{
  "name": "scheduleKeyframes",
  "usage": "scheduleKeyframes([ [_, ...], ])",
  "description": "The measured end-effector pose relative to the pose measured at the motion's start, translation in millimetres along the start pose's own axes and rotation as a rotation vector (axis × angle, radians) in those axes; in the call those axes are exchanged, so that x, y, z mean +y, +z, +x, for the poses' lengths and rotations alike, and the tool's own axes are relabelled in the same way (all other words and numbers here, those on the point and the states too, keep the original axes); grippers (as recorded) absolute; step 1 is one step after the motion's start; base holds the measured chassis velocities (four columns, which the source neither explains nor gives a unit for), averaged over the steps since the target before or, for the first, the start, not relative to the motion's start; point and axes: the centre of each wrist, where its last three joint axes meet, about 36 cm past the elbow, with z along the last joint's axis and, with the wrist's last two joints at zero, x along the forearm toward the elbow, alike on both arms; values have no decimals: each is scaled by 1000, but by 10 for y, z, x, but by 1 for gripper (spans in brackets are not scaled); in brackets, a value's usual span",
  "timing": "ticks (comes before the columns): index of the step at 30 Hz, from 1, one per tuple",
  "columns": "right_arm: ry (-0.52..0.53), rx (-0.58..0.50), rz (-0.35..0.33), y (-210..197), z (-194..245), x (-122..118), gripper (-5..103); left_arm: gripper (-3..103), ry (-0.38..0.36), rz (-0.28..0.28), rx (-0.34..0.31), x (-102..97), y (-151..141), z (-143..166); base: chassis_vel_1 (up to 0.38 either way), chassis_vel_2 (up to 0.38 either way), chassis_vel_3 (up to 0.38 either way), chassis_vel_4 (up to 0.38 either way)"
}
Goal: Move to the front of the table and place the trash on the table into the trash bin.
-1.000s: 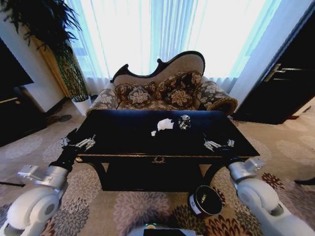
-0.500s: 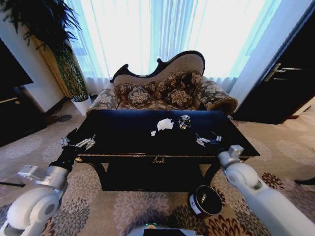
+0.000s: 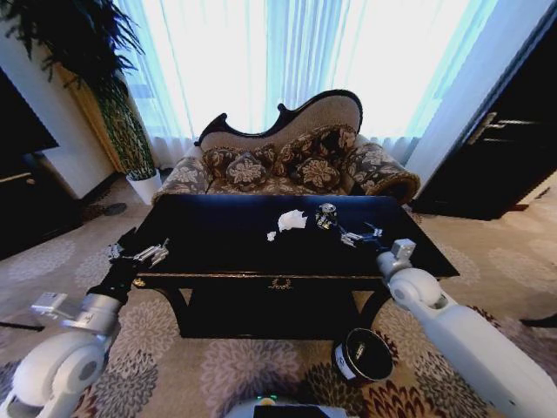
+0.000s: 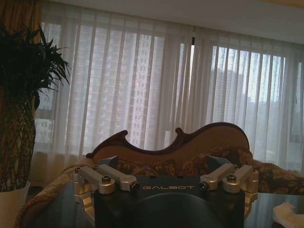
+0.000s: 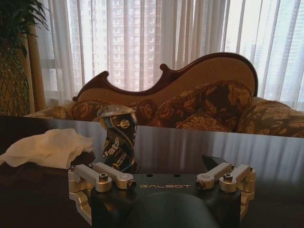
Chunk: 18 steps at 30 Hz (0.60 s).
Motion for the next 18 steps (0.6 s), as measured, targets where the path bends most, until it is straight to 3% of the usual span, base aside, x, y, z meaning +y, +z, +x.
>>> scheduleKeyframes([
  [18,-39,-11,42,-144,-480,178,100,100,0,0,0,0,0,0,0,0,0,0],
])
